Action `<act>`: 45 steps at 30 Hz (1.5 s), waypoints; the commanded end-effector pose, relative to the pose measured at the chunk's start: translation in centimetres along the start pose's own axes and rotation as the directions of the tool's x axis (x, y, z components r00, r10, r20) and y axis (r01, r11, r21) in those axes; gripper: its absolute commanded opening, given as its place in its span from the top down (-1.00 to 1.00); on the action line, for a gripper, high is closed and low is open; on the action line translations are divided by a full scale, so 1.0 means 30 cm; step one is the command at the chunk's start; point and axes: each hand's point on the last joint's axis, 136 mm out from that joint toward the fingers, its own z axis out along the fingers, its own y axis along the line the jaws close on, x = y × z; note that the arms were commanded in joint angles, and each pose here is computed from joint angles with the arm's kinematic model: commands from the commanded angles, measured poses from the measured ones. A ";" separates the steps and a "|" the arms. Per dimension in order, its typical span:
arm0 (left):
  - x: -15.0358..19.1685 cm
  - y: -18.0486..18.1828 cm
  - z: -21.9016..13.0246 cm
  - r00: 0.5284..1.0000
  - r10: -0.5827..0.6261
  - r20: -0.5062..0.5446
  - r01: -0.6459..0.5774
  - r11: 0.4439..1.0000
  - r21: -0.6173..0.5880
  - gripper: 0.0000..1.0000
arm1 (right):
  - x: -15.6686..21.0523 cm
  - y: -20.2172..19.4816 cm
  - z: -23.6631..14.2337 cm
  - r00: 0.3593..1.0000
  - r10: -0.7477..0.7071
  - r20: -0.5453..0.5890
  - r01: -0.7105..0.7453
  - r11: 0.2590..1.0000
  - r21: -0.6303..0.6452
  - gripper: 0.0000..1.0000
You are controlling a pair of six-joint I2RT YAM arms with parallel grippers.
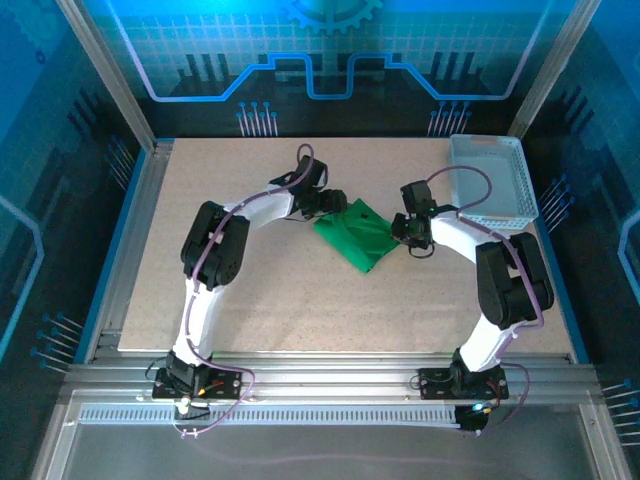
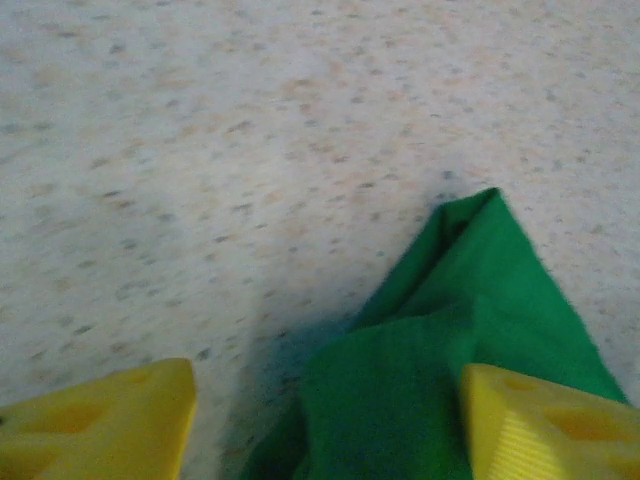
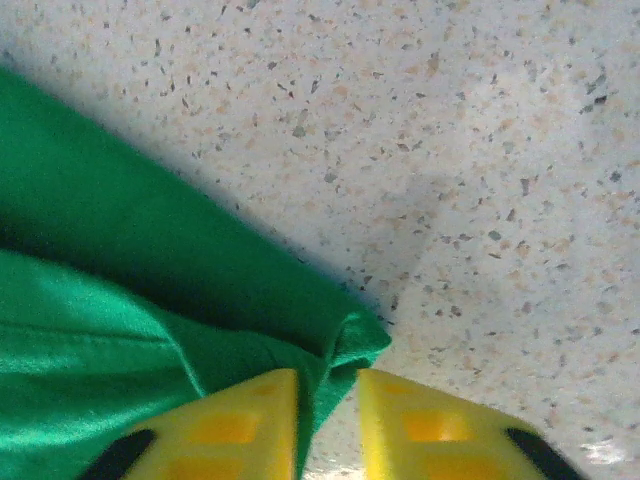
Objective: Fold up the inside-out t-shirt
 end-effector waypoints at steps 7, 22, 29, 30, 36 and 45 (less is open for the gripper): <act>0.115 -0.062 -0.322 0.979 0.137 0.154 -0.105 0.975 -0.197 -0.71 | 0.013 -0.042 -0.122 0.999 0.002 0.045 -0.001 1.000 -0.019 0.07; 0.280 -0.184 0.029 0.958 0.277 -0.075 -0.286 0.904 -0.318 -0.72 | 0.040 -0.164 -0.343 0.980 0.038 0.196 -0.037 0.999 -0.008 -0.48; 0.128 0.081 0.026 0.982 0.179 -0.062 -0.186 0.851 -0.491 -0.68 | 0.043 -0.208 -0.459 0.963 0.029 0.269 -0.028 1.000 -0.009 -0.54; 0.100 0.127 0.009 0.985 0.165 -0.052 -0.168 0.840 -0.515 -0.68 | 0.041 -0.218 -0.475 0.959 0.028 0.281 -0.027 1.000 -0.006 -0.56; -0.123 0.455 -0.150 0.998 0.040 0.039 -0.006 0.771 -0.636 -0.62 | 0.034 -0.267 -0.530 0.949 0.043 0.314 -0.045 0.999 -0.002 -0.60; -0.355 0.769 -0.265 0.992 -0.083 0.096 0.124 0.782 -0.610 -0.60 | 0.046 -0.304 -0.590 0.945 0.072 0.320 -0.065 0.997 -0.031 -0.61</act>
